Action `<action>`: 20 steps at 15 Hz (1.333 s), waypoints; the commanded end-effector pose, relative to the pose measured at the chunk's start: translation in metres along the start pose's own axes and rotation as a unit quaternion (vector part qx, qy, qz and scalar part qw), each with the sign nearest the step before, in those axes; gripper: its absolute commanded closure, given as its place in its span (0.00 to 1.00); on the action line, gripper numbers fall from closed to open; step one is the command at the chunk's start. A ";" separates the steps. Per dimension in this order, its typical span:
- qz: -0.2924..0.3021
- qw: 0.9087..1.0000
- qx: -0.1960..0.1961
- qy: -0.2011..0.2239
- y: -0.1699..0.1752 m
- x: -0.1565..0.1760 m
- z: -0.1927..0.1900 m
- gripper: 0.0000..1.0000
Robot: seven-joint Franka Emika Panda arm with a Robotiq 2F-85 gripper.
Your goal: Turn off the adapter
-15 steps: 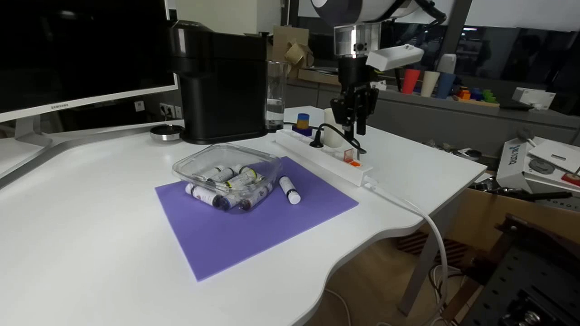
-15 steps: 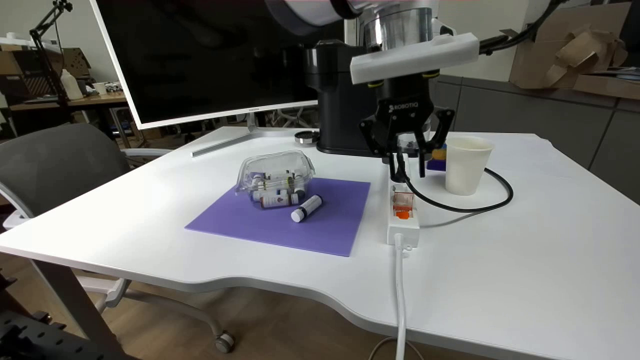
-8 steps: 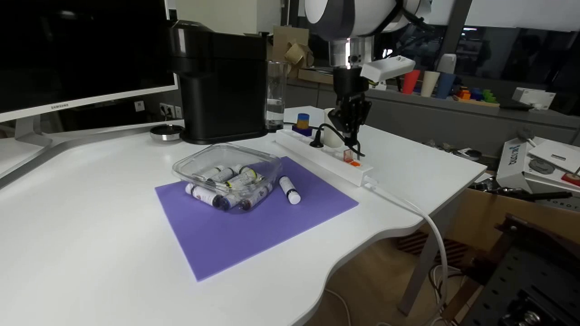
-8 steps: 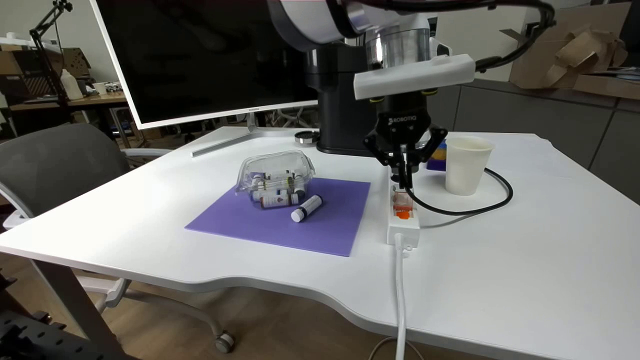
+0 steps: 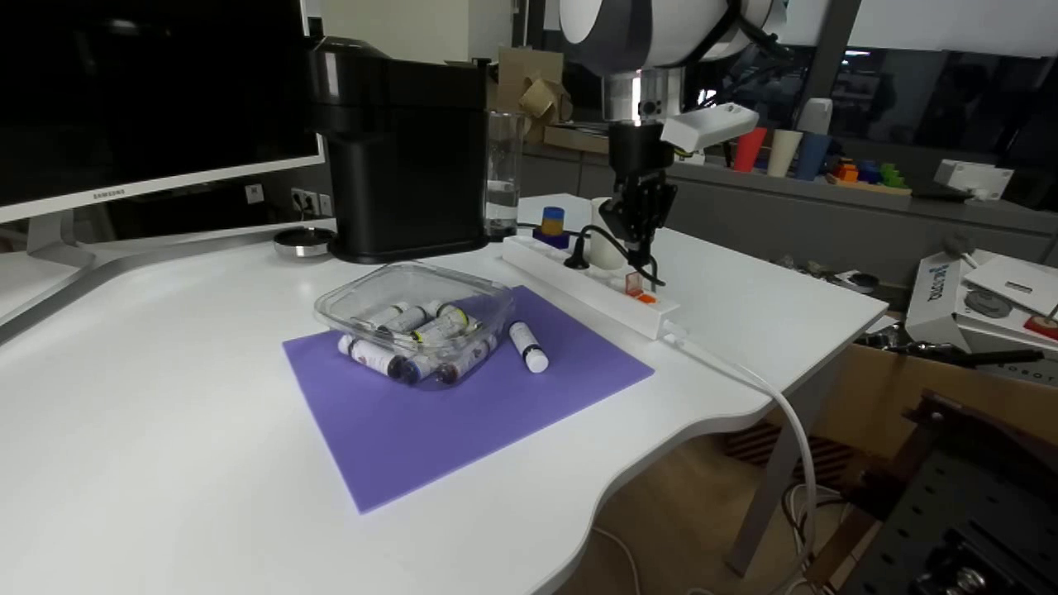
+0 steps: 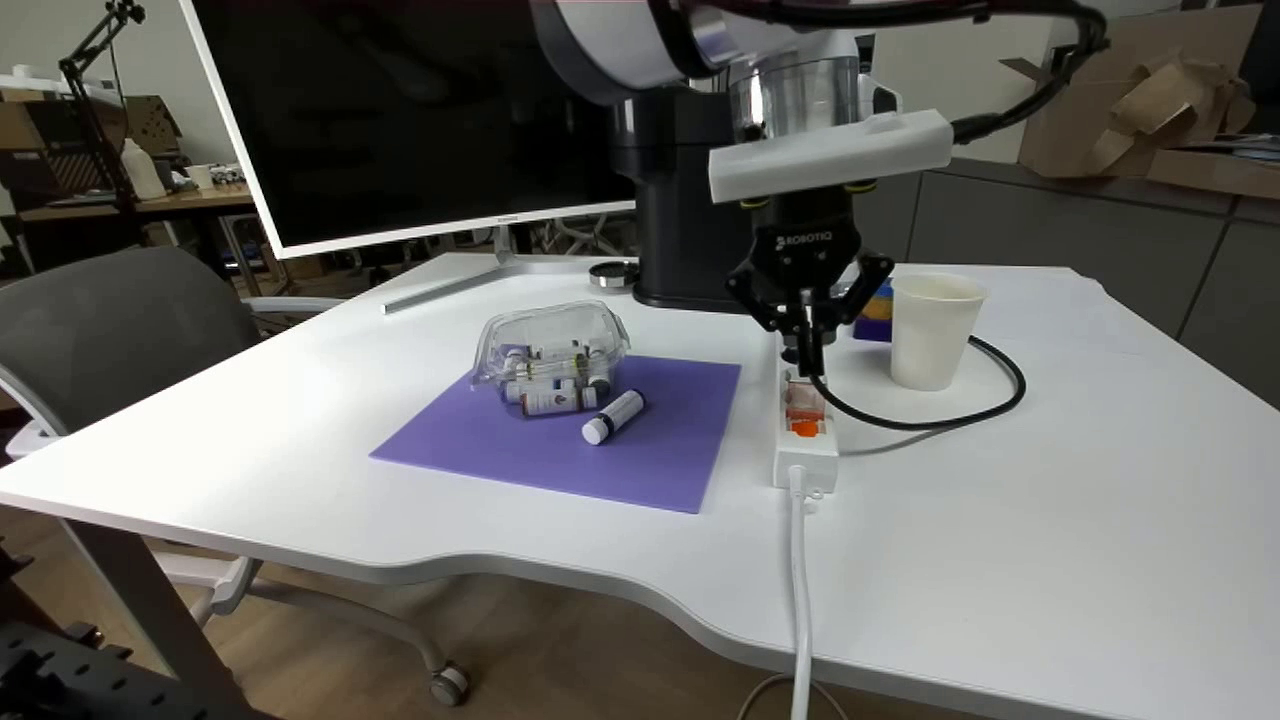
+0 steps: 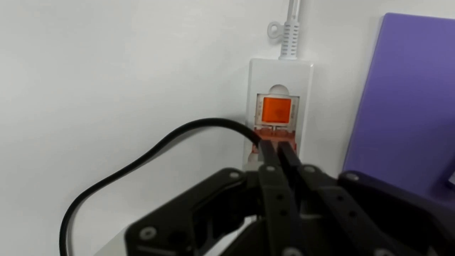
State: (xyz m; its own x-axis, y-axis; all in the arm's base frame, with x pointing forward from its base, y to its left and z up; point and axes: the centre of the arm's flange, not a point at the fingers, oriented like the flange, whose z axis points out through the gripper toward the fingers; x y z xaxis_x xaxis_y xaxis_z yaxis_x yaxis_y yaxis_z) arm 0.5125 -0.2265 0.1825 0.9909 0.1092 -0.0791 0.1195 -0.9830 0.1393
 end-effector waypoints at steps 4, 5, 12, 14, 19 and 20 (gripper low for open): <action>-0.015 0.998 -0.025 0.061 -0.019 -0.027 -0.021 0.98; -0.016 0.997 -0.027 0.069 -0.021 -0.031 -0.024 0.98; -0.006 0.997 -0.023 0.068 -0.025 -0.046 -0.043 0.55; -0.006 0.998 -0.022 0.064 -0.026 -0.049 -0.046 0.41; -0.007 0.999 -0.007 0.042 -0.021 -0.043 -0.037 0.79; -0.006 0.999 -0.003 0.037 -0.021 -0.042 -0.034 0.86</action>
State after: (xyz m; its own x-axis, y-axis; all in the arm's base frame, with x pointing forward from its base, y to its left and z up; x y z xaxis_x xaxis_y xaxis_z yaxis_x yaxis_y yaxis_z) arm 0.4691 -0.2039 0.2172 0.9891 0.1465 0.0172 0.1419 -0.9765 0.1623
